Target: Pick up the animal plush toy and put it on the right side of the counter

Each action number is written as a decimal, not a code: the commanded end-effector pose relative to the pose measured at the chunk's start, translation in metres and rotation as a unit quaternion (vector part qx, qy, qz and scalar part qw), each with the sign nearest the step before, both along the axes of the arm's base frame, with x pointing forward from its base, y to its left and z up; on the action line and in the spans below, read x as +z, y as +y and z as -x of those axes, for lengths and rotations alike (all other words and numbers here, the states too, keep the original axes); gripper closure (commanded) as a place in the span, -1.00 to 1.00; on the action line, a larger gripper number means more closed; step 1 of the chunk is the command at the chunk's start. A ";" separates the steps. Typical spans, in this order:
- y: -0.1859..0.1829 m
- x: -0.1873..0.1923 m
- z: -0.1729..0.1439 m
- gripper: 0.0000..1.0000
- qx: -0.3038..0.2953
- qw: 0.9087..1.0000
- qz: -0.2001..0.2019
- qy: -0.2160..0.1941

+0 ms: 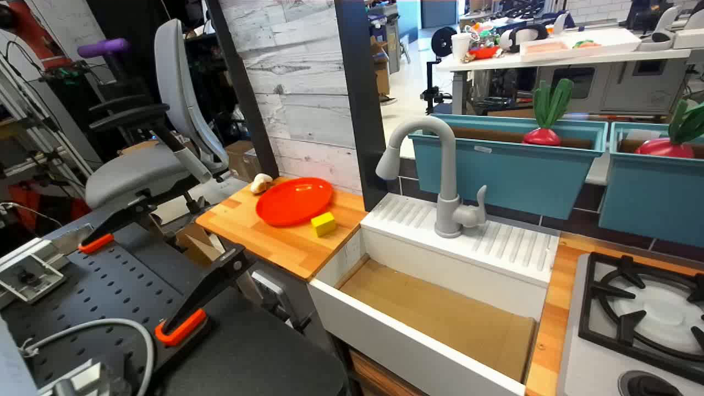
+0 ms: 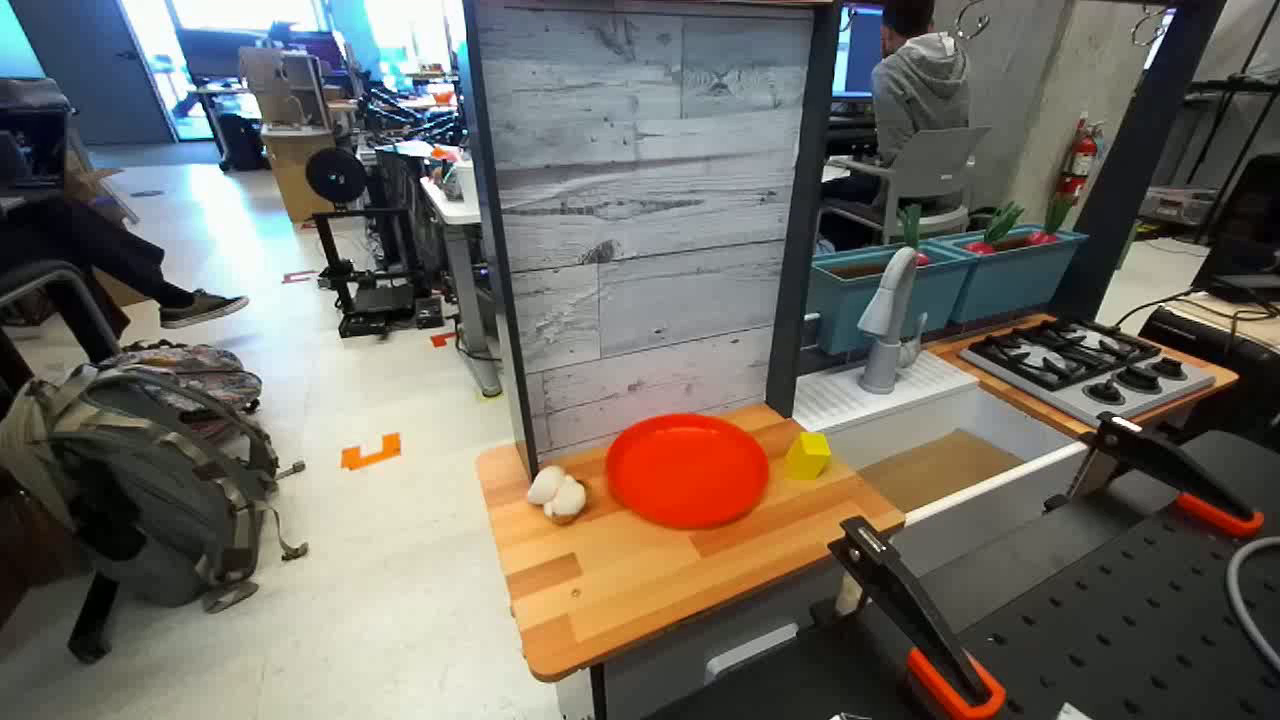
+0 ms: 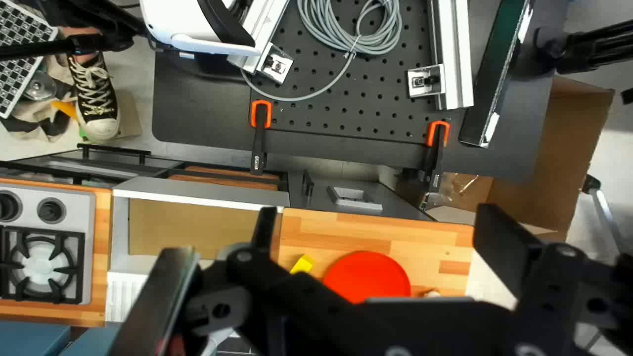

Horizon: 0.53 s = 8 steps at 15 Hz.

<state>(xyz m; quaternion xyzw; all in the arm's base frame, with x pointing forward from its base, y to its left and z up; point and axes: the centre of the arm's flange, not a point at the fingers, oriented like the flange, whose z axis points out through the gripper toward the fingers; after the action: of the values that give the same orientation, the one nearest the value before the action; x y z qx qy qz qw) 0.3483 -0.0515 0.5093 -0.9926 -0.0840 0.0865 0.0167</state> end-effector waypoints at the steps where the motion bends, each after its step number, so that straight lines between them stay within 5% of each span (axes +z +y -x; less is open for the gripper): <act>1: 0.000 0.000 0.000 -1.00 0.000 1.000 0.000 0.000; 8: 0.029 -0.026 -0.036 -1.00 -0.002 1.000 0.006 -0.027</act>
<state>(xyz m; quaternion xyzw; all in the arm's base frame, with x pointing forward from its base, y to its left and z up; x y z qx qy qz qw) 0.3550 -0.0468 0.5042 -0.9938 -0.0806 0.0754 0.0130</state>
